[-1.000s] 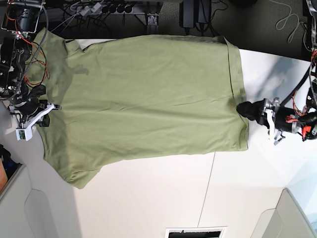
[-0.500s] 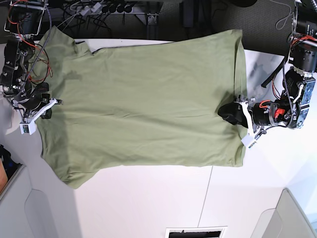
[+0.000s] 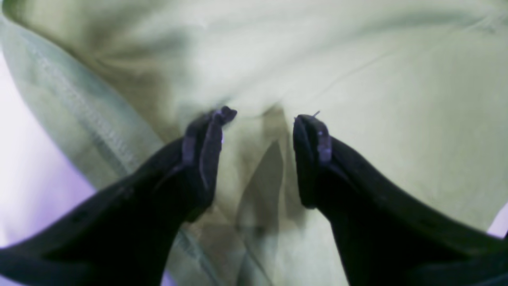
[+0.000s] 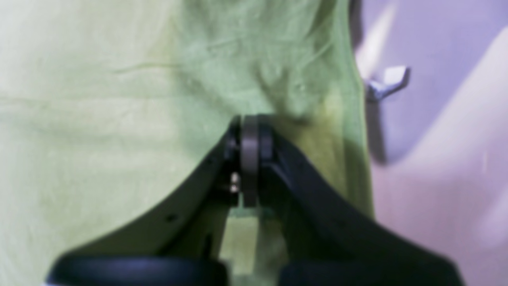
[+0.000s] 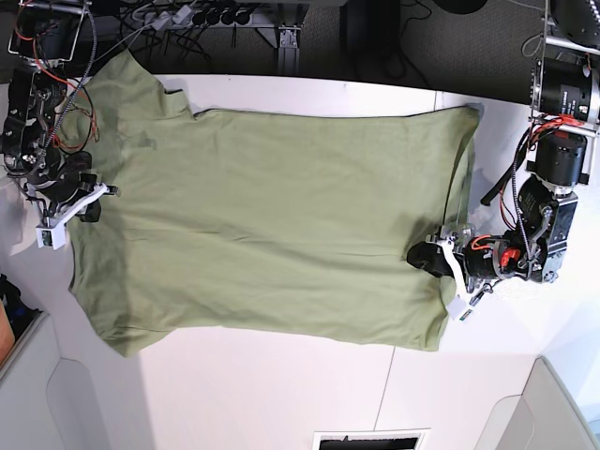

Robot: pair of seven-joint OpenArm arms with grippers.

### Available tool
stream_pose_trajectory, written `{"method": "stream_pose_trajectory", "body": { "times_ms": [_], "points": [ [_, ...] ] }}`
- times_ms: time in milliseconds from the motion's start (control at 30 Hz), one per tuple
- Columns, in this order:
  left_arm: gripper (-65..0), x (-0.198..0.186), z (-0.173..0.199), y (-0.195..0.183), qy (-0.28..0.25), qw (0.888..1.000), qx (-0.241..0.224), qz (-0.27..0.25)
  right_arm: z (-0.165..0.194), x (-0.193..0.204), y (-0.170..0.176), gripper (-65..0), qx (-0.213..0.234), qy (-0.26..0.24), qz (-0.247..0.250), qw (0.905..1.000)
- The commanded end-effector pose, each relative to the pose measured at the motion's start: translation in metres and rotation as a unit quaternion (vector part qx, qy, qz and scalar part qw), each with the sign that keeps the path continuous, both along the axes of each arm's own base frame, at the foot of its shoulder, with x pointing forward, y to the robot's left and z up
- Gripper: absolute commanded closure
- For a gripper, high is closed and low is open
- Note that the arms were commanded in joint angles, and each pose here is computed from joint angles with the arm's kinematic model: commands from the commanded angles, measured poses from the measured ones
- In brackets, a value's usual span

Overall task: Layout the t-shirt on the table in an organized manner, then fold the t-shirt properly
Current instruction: 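Pull the shirt hem outward with both grippers, then release it, then grasp the shirt's side edge near the collar with both grippers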

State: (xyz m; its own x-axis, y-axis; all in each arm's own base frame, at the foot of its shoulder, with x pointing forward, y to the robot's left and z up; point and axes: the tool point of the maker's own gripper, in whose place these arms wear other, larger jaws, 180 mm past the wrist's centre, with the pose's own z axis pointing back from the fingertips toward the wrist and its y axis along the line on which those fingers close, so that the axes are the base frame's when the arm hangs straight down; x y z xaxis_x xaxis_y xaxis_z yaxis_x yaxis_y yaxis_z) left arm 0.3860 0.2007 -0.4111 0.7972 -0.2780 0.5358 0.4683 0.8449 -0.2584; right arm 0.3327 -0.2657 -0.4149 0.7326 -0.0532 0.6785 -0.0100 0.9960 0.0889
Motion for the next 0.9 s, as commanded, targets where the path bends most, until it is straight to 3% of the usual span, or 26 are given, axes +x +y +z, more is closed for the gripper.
{"method": "stream_pose_trajectory", "body": {
  "times_ms": [0,133,267,433,533,700,867],
  "points": [
    [-33.0,0.012,0.021,0.022,-0.009,1.000,0.022,0.010,0.016,0.008,-0.006,0.0,-0.007,-0.020,0.000,0.9998],
    [-33.0,0.004,0.066,0.019,-0.003,1.000,-0.025,-0.015,0.055,0.015,-0.015,0.0,-0.020,-0.063,0.003,0.9978],
    [-33.0,-0.017,0.086,0.041,-0.020,0.999,0.007,-0.039,0.098,0.008,-0.029,0.0,-0.023,-0.109,-0.001,0.9937],
    [-33.0,-0.066,0.071,0.065,0.021,0.997,0.040,-0.057,0.102,-0.039,-0.039,0.0,0.025,-0.087,-0.005,0.9959],
    [-33.0,-0.089,0.058,0.070,0.048,0.997,0.032,-0.050,0.096,-0.068,-0.038,0.0,0.055,-0.077,0.012,0.9954],
    [-33.0,-0.121,0.047,0.089,0.068,0.998,-0.001,0.006,0.071,-0.128,-0.049,0.0,0.082,-0.018,-0.010,0.9964],
    [-33.0,-0.137,0.053,0.110,0.056,0.994,-0.044,0.079,0.053,-0.165,-0.051,-22.4,0.077,0.029,-0.019,0.9964]
  ]
}}
